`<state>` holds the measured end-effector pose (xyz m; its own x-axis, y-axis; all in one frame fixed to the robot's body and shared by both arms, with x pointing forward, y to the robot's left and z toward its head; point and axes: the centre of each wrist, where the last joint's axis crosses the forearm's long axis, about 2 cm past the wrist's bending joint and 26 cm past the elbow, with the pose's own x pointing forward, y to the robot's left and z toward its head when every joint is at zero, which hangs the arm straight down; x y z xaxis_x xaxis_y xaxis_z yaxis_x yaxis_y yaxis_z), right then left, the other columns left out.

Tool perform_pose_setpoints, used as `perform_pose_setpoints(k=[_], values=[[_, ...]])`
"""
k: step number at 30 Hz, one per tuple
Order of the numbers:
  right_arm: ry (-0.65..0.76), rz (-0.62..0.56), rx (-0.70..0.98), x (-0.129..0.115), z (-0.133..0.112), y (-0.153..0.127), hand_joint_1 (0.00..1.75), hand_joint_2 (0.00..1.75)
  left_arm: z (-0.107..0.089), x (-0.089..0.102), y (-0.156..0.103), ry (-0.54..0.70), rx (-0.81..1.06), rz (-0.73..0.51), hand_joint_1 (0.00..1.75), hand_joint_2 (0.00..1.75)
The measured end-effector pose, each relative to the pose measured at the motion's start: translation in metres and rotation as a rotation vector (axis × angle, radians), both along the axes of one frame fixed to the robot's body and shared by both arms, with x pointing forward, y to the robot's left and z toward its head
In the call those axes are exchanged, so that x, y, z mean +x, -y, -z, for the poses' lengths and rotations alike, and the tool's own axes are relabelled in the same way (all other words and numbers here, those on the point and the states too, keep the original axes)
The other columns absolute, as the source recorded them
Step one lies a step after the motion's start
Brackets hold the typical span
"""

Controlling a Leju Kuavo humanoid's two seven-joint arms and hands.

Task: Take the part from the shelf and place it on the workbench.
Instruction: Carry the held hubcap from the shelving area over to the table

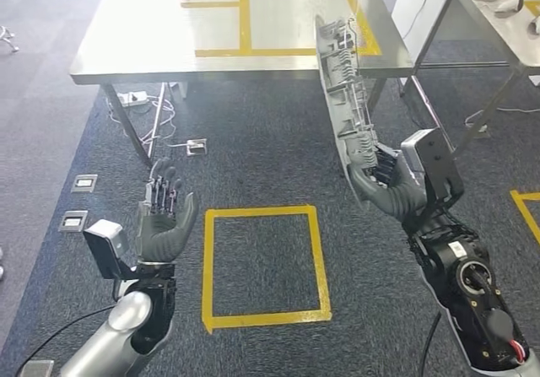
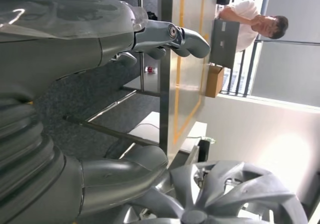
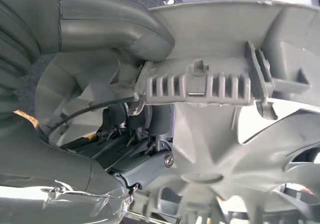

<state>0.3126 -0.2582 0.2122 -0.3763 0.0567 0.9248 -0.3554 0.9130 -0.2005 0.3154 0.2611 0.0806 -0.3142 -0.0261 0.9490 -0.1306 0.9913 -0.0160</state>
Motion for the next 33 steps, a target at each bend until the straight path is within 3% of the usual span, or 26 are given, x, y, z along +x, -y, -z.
perform_pose_setpoints(k=[33], values=[[0.000,0.005,0.000,0.0001,-0.0017,-0.0003,1.75,1.75,0.0004,0.0001,-0.0001,0.002,0.002,0.001,0.00,1.75]])
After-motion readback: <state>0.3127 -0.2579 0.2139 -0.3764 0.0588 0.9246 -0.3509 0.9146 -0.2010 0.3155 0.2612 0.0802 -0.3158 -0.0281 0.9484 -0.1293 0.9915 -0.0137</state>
